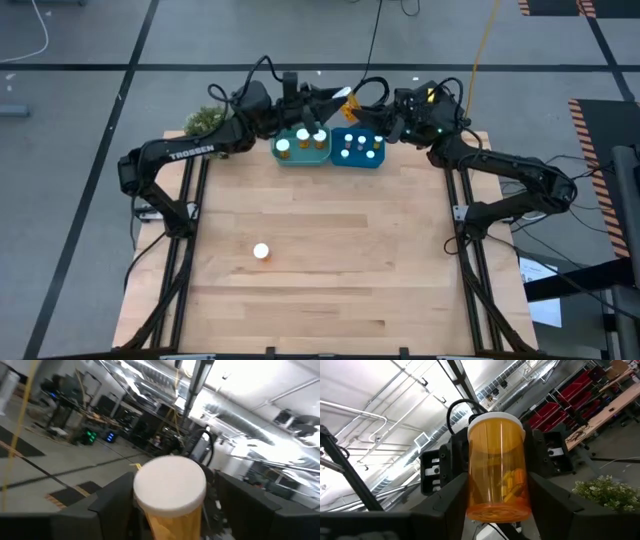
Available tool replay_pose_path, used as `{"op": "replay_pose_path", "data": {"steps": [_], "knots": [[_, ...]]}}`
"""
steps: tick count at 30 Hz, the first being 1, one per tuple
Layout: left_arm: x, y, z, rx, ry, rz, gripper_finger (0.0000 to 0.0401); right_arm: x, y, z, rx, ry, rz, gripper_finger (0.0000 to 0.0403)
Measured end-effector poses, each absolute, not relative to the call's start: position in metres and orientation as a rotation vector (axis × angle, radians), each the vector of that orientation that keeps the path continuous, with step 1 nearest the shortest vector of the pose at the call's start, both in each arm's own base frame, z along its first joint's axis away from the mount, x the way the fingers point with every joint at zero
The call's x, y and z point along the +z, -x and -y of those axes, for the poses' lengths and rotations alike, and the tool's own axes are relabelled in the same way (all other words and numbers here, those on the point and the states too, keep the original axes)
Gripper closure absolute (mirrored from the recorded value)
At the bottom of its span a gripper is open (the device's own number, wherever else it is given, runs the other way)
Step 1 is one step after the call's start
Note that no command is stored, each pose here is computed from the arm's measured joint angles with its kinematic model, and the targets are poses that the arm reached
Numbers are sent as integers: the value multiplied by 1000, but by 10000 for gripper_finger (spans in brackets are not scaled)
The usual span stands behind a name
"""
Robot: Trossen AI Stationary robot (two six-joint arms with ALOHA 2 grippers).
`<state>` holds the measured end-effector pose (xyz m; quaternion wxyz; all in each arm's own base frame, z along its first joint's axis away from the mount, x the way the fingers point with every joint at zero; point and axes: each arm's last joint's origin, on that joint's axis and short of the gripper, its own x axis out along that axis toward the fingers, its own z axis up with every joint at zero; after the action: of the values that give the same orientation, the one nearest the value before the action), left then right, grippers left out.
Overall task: Pick and place medicine bottles into bin by pill shape (circle, oval)
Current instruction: Put the large orange capsule bottle into the green bin
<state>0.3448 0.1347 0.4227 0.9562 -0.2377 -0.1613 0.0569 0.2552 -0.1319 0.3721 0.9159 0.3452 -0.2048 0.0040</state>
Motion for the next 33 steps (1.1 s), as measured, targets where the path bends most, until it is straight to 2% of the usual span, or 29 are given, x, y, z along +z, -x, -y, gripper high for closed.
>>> {"op": "replay_pose_path", "data": {"steps": [7,11,18,22,27,33], "knots": [[424,-333,-151,-28,527,260,77,373,-250,140,42,-748,410,229],[428,-316,-163,-95,585,193,62,372,-247,144,62,-759,390,226],[443,-288,-179,-196,640,101,59,368,-245,146,173,-784,272,226],[461,-283,-175,-194,583,7,59,363,-247,145,189,-791,204,226],[472,-290,-165,-194,507,-95,59,360,-248,145,194,-775,164,226],[473,-302,-155,-206,408,-122,46,359,-247,144,230,-769,137,226]]}}
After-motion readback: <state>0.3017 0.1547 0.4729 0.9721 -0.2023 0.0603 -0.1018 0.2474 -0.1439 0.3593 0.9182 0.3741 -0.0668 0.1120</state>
